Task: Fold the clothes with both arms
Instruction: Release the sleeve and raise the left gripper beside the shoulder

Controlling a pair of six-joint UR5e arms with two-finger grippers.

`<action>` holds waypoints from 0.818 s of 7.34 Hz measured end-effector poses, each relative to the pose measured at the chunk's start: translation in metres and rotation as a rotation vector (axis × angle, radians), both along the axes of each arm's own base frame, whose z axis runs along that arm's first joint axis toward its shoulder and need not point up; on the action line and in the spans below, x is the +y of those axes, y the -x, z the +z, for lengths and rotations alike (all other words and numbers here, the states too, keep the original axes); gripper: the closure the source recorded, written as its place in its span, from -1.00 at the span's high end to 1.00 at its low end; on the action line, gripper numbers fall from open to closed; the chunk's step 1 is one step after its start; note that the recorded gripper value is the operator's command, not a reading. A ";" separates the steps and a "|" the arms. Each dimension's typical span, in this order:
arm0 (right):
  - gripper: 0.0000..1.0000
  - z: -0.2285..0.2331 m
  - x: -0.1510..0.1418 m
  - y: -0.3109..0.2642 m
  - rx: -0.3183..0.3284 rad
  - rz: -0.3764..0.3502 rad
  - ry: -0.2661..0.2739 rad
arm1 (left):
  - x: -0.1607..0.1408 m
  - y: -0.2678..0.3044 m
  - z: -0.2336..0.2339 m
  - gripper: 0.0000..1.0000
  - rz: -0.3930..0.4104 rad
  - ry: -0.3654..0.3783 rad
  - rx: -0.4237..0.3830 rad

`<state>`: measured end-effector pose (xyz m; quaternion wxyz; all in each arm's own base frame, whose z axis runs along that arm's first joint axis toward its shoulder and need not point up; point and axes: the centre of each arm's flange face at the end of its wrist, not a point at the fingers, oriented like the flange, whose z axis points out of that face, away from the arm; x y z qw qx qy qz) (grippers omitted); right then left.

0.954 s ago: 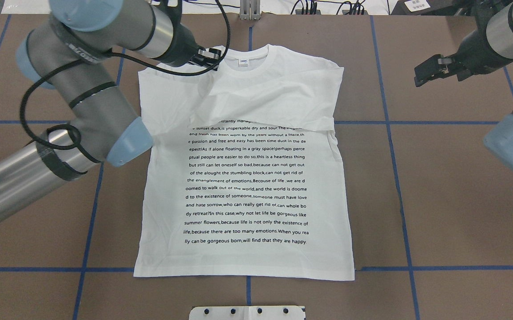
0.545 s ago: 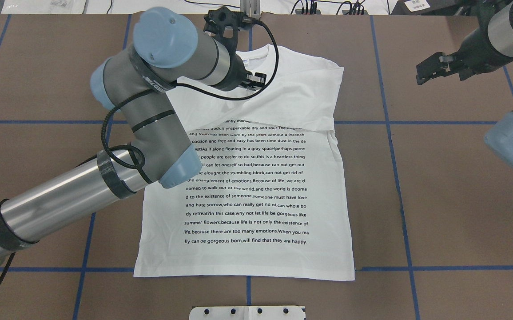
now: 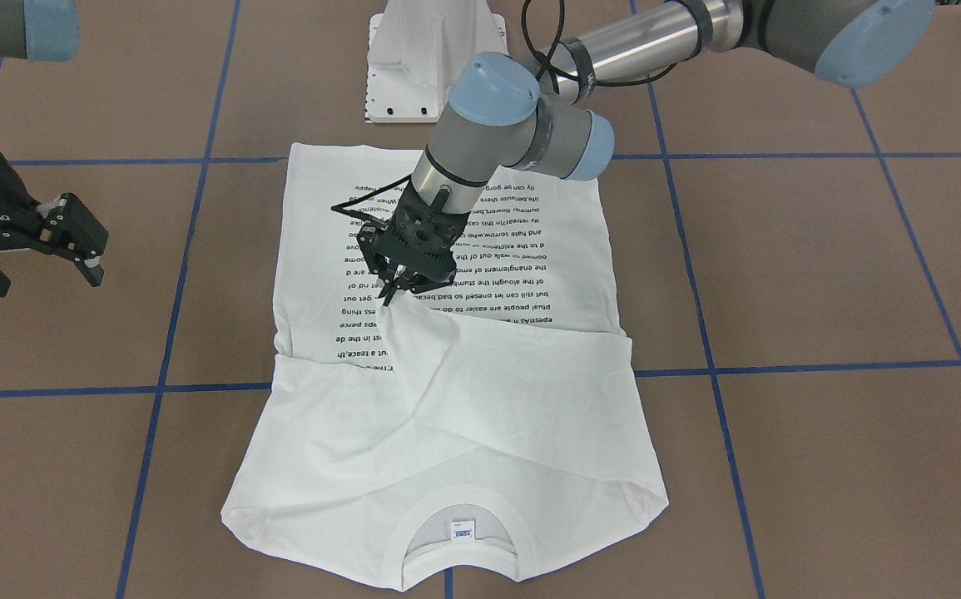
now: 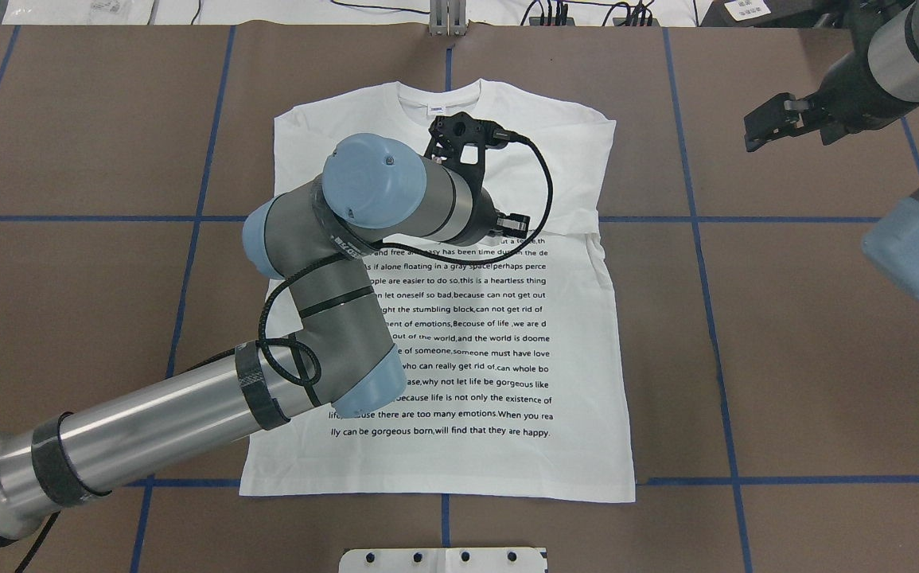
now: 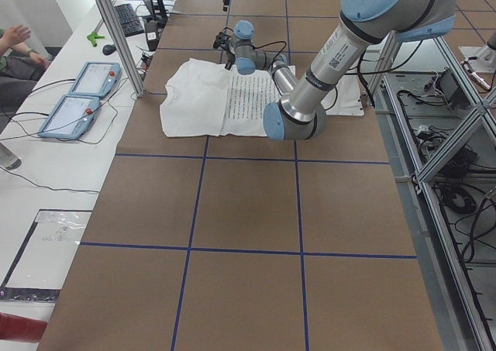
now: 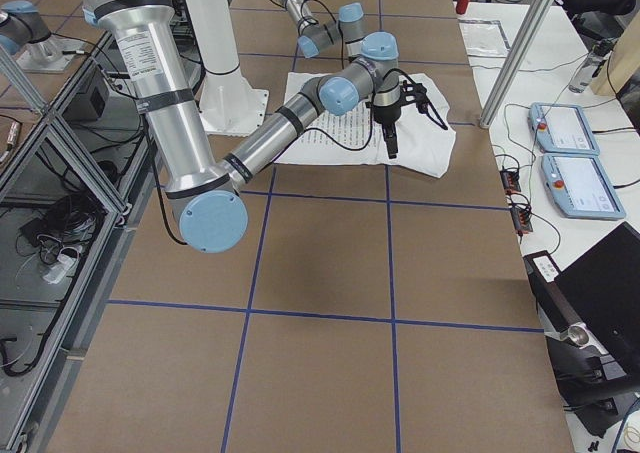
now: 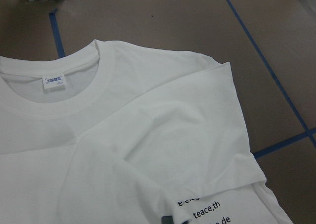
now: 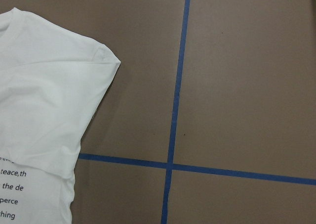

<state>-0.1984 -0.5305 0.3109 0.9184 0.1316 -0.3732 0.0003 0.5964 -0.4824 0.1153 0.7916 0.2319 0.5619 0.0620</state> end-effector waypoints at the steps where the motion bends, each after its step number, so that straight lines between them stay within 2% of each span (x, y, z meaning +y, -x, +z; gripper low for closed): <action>1: 1.00 -0.003 -0.003 0.003 -0.005 0.004 0.002 | 0.004 0.001 0.000 1.00 0.004 -0.002 0.004; 3: 1.00 -0.017 -0.006 0.017 -0.025 0.013 0.010 | 0.002 0.016 0.015 1.00 0.010 -0.037 -0.044; 6: 1.00 -0.026 -0.002 0.034 -0.035 -0.005 0.009 | -0.001 0.050 0.042 1.00 -0.004 -0.050 -0.076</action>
